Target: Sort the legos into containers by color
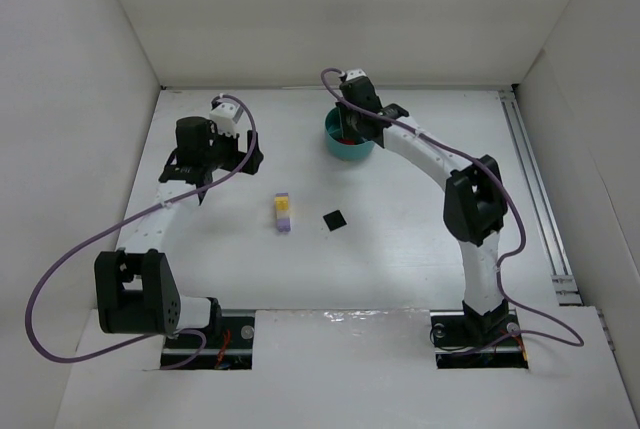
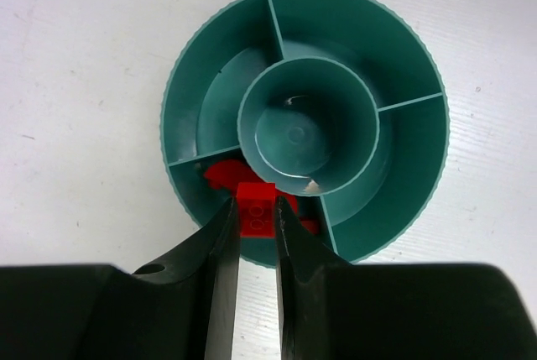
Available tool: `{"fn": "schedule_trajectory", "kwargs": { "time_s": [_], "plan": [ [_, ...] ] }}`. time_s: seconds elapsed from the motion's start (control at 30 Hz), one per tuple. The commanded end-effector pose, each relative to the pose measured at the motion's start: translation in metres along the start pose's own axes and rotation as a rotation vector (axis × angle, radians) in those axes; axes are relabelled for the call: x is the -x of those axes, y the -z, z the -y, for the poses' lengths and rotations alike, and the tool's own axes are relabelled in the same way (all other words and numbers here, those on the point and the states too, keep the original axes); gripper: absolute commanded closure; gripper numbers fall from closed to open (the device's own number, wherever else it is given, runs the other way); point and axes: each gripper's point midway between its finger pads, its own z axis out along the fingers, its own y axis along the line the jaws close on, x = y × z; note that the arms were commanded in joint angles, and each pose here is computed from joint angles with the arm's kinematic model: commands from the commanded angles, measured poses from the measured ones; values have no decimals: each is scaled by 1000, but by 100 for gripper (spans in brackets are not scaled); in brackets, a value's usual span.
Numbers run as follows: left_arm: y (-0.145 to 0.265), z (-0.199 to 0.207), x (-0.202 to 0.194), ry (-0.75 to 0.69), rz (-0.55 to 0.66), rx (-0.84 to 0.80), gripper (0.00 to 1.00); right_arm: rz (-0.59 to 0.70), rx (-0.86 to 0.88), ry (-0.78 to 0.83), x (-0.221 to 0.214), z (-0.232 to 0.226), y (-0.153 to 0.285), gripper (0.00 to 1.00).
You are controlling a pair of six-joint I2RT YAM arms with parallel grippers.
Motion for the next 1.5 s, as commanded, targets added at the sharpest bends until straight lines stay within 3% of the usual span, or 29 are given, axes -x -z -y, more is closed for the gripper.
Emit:
{"fn": "schedule_trajectory", "kwargs": {
  "time_s": [0.0, 0.03, 0.13, 0.4, 0.53, 0.67, 0.7, 0.83, 1.03, 1.47],
  "plan": [
    [4, -2, 35, -28, 88, 9, 1, 46, -6, -23, 17, 5, 5, 85],
    [4, -2, 35, -28, 88, 9, 1, 46, -6, -23, 17, 5, 5, 78],
    [4, -1, 35, -28, 89, 0, 1, 36, -9, -20, 12, 6, 4, 69],
    [4, 4, 35, -43, 91, -29, 1, 28, -11, -18, 8, 6, 3, 62],
    [12, 30, 23, -151, 28, -198, 1, 52, 30, -31, 21, 6, 18, 62],
    [27, 55, -6, -328, -51, -399, 3, 82, 207, -77, 33, -1, 56, 62],
    [30, 57, -15, -431, -59, -440, 3, 76, 246, -82, 27, 0, 68, 62],
    [42, 66, -49, -543, -162, -589, 11, 26, 366, -102, 8, 3, 81, 62],
    [48, 76, -58, -608, -162, -697, 17, -64, 452, -133, -12, 2, 90, 62],
    [36, 101, -55, -693, -147, -866, 31, -80, 454, -195, -22, 8, 103, 62]
  ]
}}
